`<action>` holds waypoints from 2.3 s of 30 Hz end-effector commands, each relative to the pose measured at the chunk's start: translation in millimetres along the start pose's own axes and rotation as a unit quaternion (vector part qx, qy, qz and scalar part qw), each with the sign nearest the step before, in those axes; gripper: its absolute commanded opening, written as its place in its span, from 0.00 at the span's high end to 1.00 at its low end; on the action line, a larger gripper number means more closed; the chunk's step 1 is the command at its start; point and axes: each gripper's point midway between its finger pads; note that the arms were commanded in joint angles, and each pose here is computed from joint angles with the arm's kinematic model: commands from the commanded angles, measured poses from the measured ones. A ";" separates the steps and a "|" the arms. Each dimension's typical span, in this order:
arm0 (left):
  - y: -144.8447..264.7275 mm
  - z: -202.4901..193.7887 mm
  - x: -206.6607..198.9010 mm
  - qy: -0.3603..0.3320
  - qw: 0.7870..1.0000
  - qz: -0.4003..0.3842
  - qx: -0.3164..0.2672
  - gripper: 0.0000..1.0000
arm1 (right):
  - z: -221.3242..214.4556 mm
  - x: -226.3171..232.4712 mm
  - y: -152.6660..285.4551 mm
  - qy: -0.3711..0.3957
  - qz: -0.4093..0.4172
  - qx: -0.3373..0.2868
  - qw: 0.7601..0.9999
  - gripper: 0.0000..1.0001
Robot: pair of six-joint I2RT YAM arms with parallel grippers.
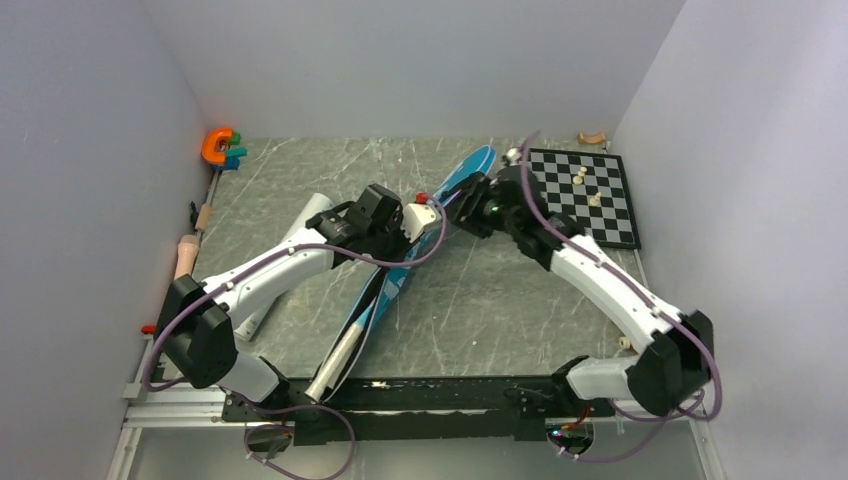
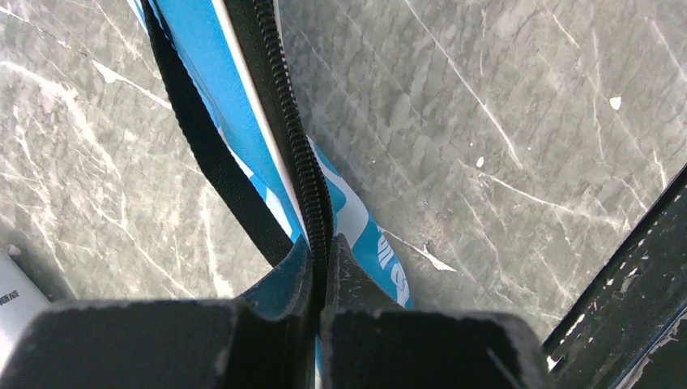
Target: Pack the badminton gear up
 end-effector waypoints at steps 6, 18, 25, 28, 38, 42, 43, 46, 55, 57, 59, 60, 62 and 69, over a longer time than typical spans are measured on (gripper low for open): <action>26.1 17.1 -4.9 -0.037 0.999 -0.014 -0.027 1.00 | 80.1 -1.7 47.4 0.016 0.060 -0.057 0.996 0.53; 34.7 18.4 -13.8 -0.052 0.997 -0.052 -0.033 1.00 | 79.1 -15.7 15.6 0.101 0.101 0.021 0.990 0.51; 38.0 17.1 -19.4 -0.059 0.994 -0.082 -0.029 1.00 | 77.4 -10.0 12.9 0.115 0.147 0.030 0.982 0.49; 38.6 17.1 -19.2 -0.060 0.994 -0.084 -0.027 1.00 | 75.8 -13.7 10.2 0.105 0.150 0.034 0.983 0.57; 41.3 16.7 -15.3 -0.053 0.995 -0.079 -0.029 1.00 | 66.5 -24.0 11.9 0.094 0.144 0.045 0.984 0.63; 42.9 17.4 -12.2 -0.049 0.996 -0.074 -0.031 1.00 | 65.7 -30.5 20.0 0.091 0.132 0.037 0.986 0.58; 42.9 17.2 -11.7 -0.047 0.996 -0.074 -0.031 1.00 | 67.3 -30.5 24.1 0.092 0.131 0.030 0.987 0.58; 43.5 17.1 -9.3 -0.039 0.996 -0.074 -0.033 1.00 | 70.1 -29.9 35.7 0.096 0.126 0.014 0.987 0.56; 48.8 22.1 -10.6 -0.037 0.995 -0.085 -0.041 1.00 | 66.9 -34.8 34.0 0.087 0.134 0.022 0.987 0.51; 49.8 22.6 -11.8 -0.037 0.994 -0.090 -0.043 1.00 | 66.7 -38.2 30.0 0.088 0.131 0.027 0.987 0.50; 51.2 23.5 -14.4 -0.039 0.993 -0.098 -0.046 1.00 | 65.8 -37.4 26.5 0.089 0.139 0.032 0.986 0.48; 51.4 24.0 -15.7 -0.039 0.993 -0.101 -0.047 1.00 | 66.1 -36.2 25.3 0.091 0.143 0.034 0.985 0.47; 51.6 24.3 -16.8 -0.039 0.992 -0.106 -0.048 1.00 | 67.1 -32.1 23.8 0.094 0.155 0.037 0.983 0.44; 50.4 24.3 -18.6 -0.038 0.992 -0.112 -0.046 1.00 | 65.7 -28.1 18.2 0.090 0.178 0.046 0.979 0.45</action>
Point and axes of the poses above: each gripper's point midway between its finger pads, its own y axis back along the fingers, its own x axis along the line the jaws close on, z = x × y, and after that the axes turned 7 degrees about -y, right-handed
